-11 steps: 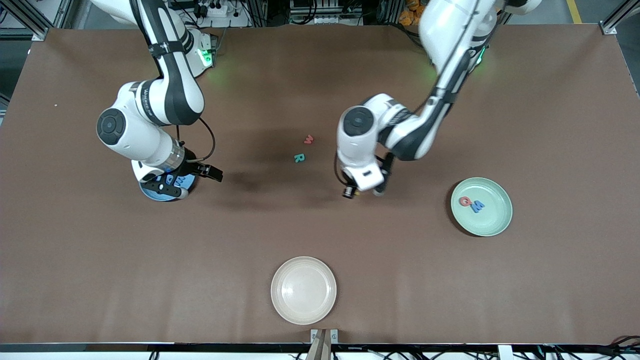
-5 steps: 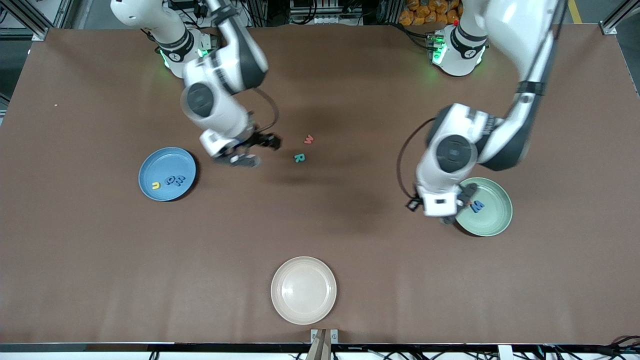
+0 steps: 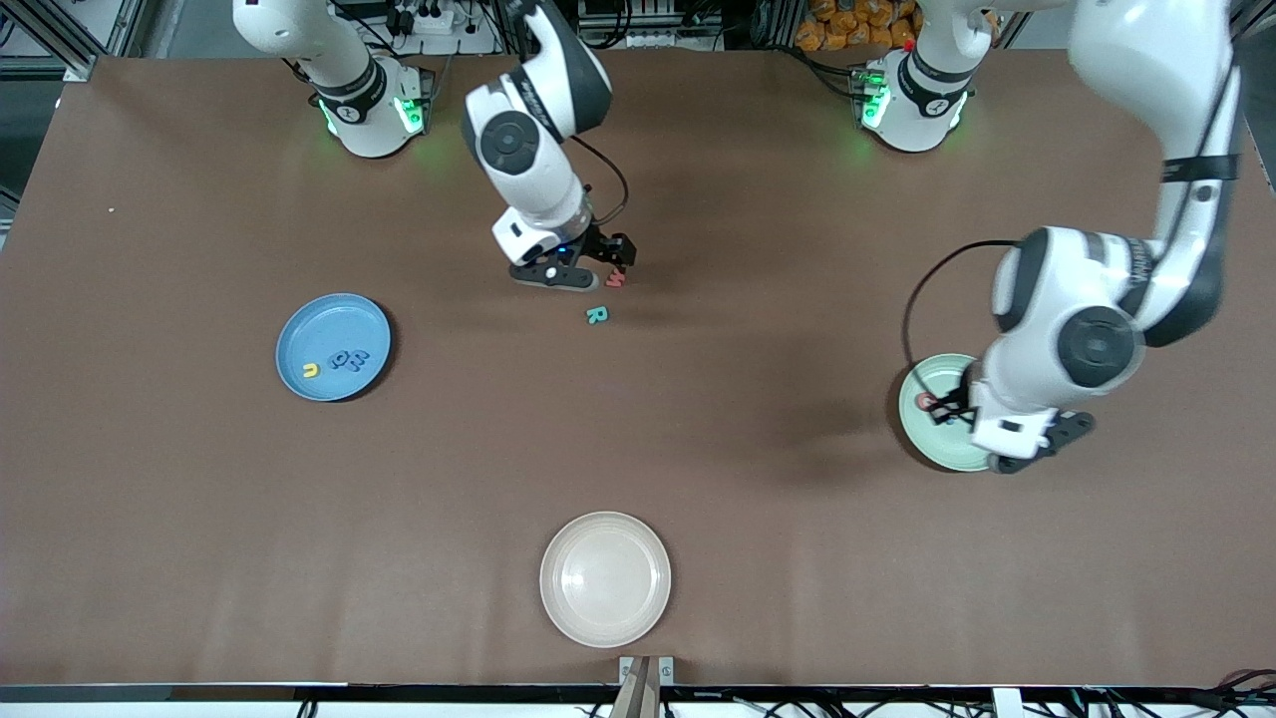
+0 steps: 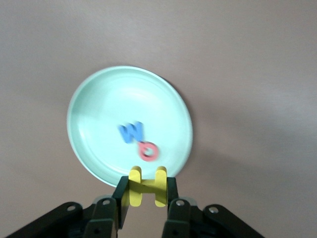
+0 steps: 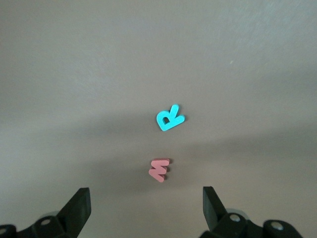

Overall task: Sort upper and lower case letters into plates
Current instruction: 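Carry the H to the green plate while the right gripper reaches the M, then lower the H onto the green plate and open the left gripper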

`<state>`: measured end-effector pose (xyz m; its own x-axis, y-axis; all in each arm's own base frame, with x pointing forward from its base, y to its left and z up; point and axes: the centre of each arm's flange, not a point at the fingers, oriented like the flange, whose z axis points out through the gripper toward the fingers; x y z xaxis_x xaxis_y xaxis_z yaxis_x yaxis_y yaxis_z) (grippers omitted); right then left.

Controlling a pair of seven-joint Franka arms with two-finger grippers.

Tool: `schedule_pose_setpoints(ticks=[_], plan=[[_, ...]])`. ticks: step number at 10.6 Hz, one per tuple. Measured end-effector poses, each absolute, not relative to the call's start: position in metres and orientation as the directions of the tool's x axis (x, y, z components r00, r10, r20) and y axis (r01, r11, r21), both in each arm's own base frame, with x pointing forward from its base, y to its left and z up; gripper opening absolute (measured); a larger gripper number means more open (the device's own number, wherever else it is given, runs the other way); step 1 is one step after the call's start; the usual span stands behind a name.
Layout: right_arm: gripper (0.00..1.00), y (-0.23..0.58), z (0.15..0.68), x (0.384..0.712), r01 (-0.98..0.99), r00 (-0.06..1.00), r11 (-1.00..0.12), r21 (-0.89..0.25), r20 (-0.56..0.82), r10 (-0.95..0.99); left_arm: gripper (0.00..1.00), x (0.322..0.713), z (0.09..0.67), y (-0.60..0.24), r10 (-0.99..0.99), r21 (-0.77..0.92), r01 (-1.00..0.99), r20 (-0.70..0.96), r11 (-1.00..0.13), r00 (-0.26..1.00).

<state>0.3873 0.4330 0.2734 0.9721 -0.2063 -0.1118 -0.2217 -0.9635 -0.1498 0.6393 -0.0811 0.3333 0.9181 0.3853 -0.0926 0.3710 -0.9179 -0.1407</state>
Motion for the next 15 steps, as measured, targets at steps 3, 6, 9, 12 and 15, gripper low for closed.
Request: schedule_pose_setpoints(ticks=[3,6,9,12,15], plan=[[1.00,0.441,0.238,0.378,-0.213,0.976,-0.971,-0.111,-0.077,-0.205,0.34,0.633,0.291,-0.033,0.225,-0.132,0.206,-0.146,-0.970,0.963],[1.00,0.456,0.211,0.358,-0.182,0.982,-0.978,-0.097,-0.059,-0.177,0.34,0.627,0.240,-0.031,0.133,-0.117,0.114,-0.176,-0.987,0.975],[1.00,0.467,0.189,0.340,-0.159,0.987,-0.984,-0.079,-0.040,-0.157,0.34,0.627,0.233,-0.035,0.118,-0.114,0.099,-0.179,-0.989,0.977],[1.00,0.475,0.179,0.328,-0.151,0.989,-0.986,-0.069,-0.016,-0.150,0.69,0.633,0.244,-0.042,0.098,-0.109,0.082,-0.157,-0.991,0.983],[1.00,0.476,0.174,0.327,-0.143,0.990,-0.987,-0.068,0.006,-0.144,1.00,0.644,0.290,-0.047,0.094,-0.107,0.082,-0.110,-0.991,0.989]])
